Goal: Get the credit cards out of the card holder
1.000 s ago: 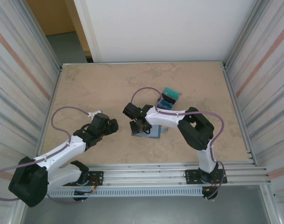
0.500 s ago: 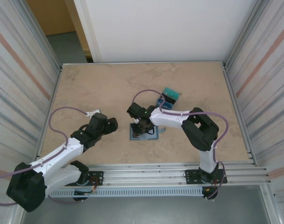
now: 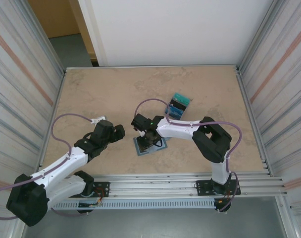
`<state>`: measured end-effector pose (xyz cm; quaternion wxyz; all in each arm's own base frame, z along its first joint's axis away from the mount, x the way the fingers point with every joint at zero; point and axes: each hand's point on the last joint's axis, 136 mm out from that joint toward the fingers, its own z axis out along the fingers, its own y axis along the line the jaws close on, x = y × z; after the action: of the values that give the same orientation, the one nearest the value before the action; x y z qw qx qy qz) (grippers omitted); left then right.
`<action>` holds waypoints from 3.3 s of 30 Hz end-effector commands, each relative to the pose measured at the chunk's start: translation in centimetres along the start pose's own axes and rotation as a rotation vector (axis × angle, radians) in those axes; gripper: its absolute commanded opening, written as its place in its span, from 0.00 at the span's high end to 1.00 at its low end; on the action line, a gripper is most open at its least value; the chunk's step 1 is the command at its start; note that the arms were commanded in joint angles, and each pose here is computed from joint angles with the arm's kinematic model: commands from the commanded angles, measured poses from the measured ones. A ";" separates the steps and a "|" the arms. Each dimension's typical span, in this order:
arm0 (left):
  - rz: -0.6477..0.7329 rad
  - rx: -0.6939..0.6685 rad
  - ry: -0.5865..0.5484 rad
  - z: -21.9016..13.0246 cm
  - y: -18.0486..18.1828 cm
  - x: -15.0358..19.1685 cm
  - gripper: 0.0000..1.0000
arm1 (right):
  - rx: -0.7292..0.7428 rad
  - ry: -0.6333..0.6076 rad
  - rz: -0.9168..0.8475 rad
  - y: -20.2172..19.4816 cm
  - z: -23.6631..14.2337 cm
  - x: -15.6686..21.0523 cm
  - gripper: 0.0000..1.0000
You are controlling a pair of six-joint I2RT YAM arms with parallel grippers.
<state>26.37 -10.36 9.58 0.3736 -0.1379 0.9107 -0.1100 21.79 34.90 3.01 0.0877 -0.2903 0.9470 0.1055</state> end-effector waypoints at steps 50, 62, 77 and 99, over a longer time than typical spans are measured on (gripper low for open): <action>0.409 0.005 0.190 3.5 -8.0 6.7 0.01 | -0.105 -0.197 0.419 -9.1 -8.0 0.4 0.81; 0.428 -0.022 0.218 4.3 -7.4 7.6 0.01 | -0.234 -0.145 0.453 -6.9 -6.7 -0.4 0.81; 0.433 -0.056 0.236 5.1 -6.8 8.4 0.01 | -0.342 -0.087 0.472 -4.8 -3.5 -1.3 0.77; 0.432 -0.068 0.236 5.0 -6.5 8.4 0.01 | -0.359 -0.031 0.492 -4.6 -0.6 -0.8 0.80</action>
<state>25.18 -19.61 2.37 0.2704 0.0585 0.9608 -0.0193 24.90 30.93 3.10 0.0265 -0.0637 0.9547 0.2896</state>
